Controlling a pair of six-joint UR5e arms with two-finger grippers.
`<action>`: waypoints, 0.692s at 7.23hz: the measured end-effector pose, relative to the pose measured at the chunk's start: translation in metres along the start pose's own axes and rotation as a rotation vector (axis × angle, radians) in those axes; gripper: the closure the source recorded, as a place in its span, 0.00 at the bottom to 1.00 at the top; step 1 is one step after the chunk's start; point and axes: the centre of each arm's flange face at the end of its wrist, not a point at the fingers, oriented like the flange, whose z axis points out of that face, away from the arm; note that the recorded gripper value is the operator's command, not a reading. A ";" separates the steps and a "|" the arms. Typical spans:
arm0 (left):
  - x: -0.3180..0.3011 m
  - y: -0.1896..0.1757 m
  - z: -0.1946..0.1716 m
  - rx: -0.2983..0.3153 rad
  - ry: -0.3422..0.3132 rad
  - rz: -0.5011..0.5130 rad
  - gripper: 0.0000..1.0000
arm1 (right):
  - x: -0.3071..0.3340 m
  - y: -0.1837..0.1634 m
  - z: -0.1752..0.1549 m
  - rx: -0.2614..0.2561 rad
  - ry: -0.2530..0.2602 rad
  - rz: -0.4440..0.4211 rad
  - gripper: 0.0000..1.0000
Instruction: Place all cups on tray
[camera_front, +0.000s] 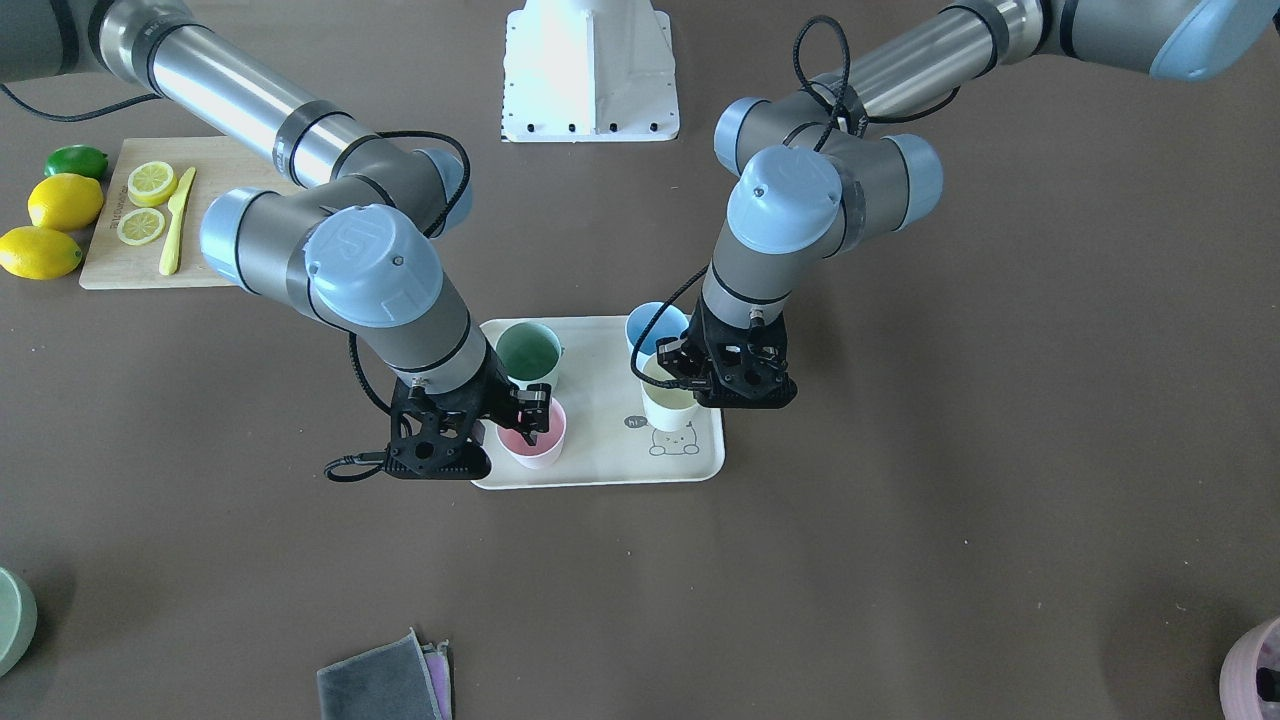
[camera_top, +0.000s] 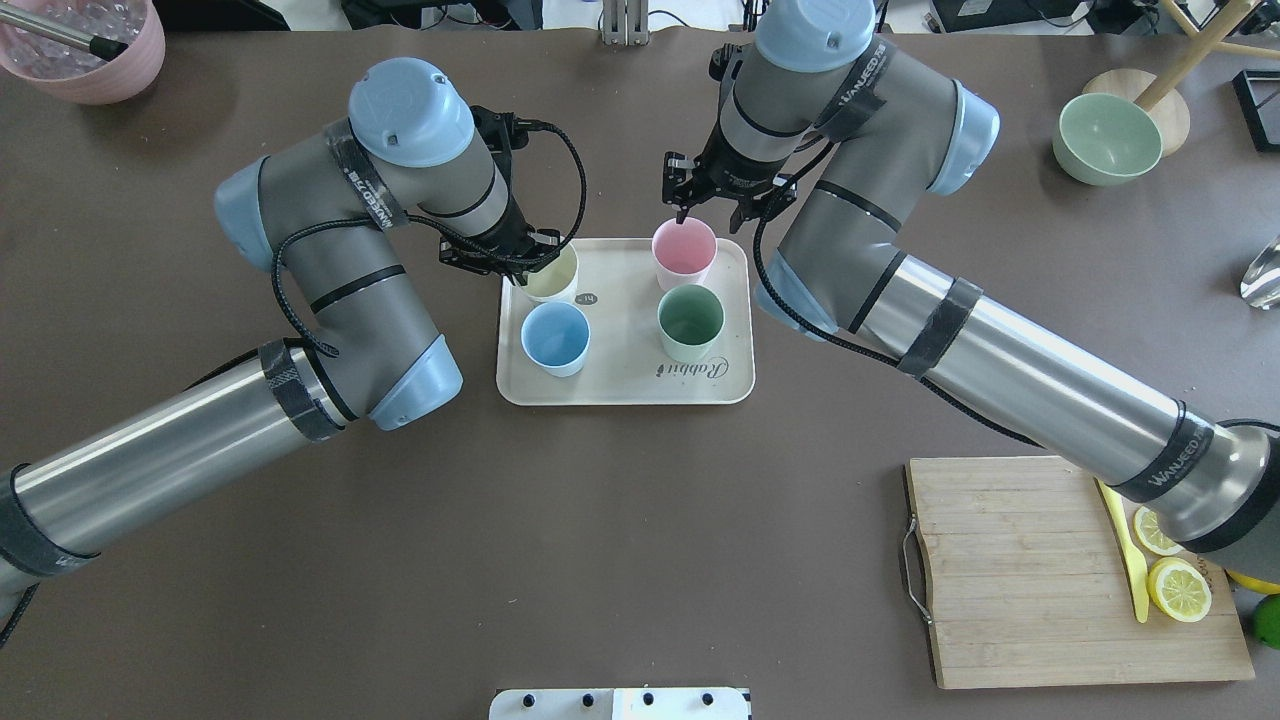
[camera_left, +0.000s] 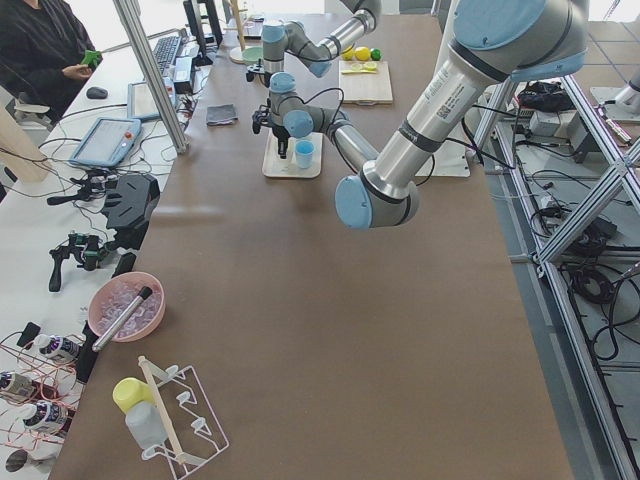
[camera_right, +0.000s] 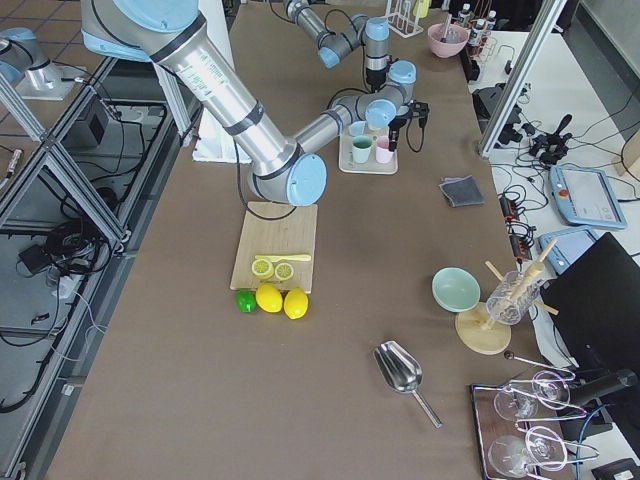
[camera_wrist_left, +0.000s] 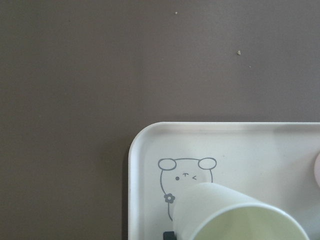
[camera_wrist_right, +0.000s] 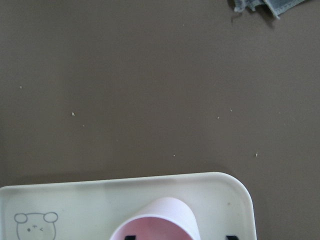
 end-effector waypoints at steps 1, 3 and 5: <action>0.001 0.000 0.003 -0.001 -0.004 0.000 0.02 | 0.012 -0.013 -0.025 0.001 -0.029 0.006 0.00; 0.001 -0.004 0.003 0.035 -0.020 0.005 0.02 | 0.079 -0.034 -0.061 0.044 -0.033 -0.085 0.00; -0.012 -0.021 -0.015 0.100 -0.034 0.036 0.02 | 0.182 -0.062 -0.093 0.075 0.000 -0.176 0.00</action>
